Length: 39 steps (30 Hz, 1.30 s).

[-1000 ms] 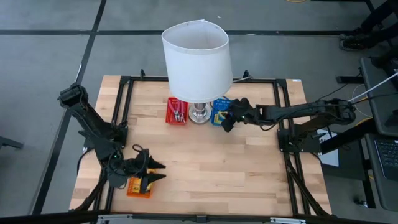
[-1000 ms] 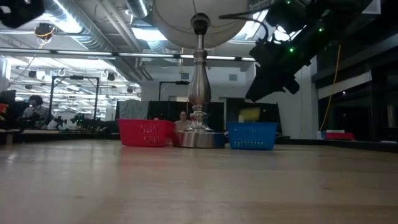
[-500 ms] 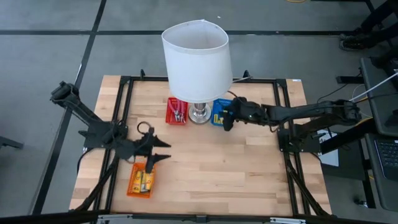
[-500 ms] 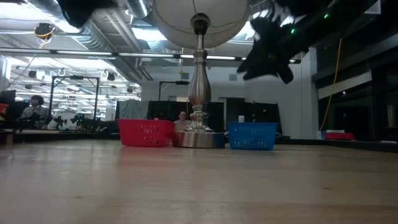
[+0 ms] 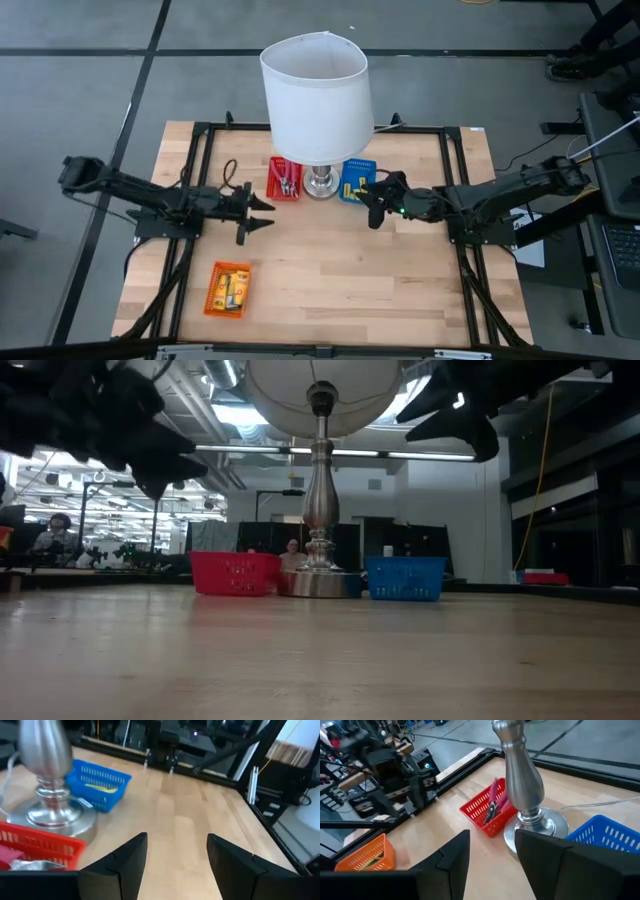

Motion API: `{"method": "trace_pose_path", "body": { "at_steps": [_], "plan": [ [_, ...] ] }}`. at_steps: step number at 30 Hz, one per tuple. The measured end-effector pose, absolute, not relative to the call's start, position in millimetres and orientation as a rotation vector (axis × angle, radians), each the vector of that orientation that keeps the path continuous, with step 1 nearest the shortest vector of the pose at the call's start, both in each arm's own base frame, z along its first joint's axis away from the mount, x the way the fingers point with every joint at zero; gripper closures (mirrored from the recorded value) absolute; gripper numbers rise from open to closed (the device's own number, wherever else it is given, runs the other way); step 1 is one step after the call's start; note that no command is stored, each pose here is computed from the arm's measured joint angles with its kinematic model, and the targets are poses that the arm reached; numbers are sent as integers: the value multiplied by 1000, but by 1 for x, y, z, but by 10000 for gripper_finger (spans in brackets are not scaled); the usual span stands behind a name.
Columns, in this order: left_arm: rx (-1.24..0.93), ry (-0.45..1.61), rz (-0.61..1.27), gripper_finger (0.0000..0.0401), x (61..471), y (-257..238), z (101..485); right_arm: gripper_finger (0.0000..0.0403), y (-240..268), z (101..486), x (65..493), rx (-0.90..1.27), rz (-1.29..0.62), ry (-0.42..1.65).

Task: Pick & Place School Supplies
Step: Return to Home Position

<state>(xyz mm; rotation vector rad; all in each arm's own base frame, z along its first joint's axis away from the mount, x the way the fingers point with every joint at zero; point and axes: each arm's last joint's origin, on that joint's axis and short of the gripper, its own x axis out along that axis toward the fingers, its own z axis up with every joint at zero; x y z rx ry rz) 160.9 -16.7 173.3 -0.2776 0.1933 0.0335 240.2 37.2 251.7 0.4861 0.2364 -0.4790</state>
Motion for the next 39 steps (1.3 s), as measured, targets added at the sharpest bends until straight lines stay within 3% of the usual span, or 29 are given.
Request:
{"method": "trace_pose_path", "body": {
  "at_steps": [5, 12, 29, 39],
  "plan": [
    [-312, 67, 36, 198, 143, 1, 156, 243, 45, 252, 238, 509, -478, 221],
    [-256, 168, 59, 198, 133, 5, 149, 243, 59, 254, 235, 510, -466, 195],
    [-165, -10, 154, 198, 99, 9, 166, 243, 86, 255, 223, 450, -498, 154],
    [-195, -8, 157, 198, 99, 10, 166, 243, 104, 210, 184, 455, -531, 448]
  ]
}}
